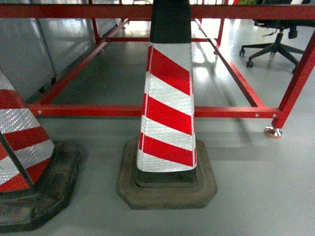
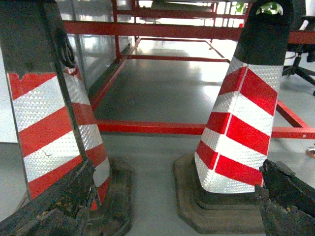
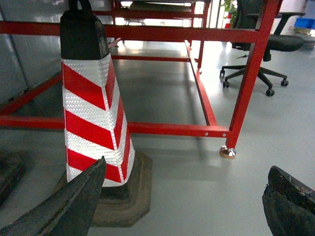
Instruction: Sort blue parts and orange caps into right shelf containers
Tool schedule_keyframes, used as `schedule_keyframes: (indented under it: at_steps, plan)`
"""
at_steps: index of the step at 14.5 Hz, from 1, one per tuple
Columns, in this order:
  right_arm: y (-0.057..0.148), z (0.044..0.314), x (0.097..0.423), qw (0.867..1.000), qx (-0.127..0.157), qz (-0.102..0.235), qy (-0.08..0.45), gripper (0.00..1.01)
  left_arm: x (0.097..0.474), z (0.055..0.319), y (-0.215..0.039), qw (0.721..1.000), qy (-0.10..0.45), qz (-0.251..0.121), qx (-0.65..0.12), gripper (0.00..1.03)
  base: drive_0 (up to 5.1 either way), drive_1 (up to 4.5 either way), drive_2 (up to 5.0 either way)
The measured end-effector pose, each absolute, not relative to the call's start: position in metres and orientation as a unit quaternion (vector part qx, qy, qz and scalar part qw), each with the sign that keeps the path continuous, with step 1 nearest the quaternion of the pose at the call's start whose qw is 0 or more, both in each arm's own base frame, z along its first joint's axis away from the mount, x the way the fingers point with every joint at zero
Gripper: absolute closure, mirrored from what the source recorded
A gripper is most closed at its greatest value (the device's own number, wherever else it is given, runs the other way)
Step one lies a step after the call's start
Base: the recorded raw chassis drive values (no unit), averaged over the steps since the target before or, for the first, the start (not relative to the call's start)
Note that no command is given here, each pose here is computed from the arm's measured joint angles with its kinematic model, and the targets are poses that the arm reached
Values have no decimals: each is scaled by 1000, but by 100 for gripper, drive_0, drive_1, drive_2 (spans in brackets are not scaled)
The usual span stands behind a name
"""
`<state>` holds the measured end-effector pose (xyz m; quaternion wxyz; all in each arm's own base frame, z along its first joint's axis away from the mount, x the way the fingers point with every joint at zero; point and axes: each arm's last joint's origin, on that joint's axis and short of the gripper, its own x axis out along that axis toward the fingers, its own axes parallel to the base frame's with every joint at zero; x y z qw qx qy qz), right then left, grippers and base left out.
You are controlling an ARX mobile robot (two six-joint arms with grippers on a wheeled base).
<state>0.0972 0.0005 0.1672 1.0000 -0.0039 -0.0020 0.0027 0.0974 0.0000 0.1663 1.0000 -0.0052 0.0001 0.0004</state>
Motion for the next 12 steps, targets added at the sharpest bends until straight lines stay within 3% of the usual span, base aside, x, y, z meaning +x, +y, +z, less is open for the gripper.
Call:
schedule_keyframes:
  at_steps: [12]
  plan:
    - [1,167,97,1000,0,3,-2,3,97,166,0,1000,0,1,0,5,0,0,0]
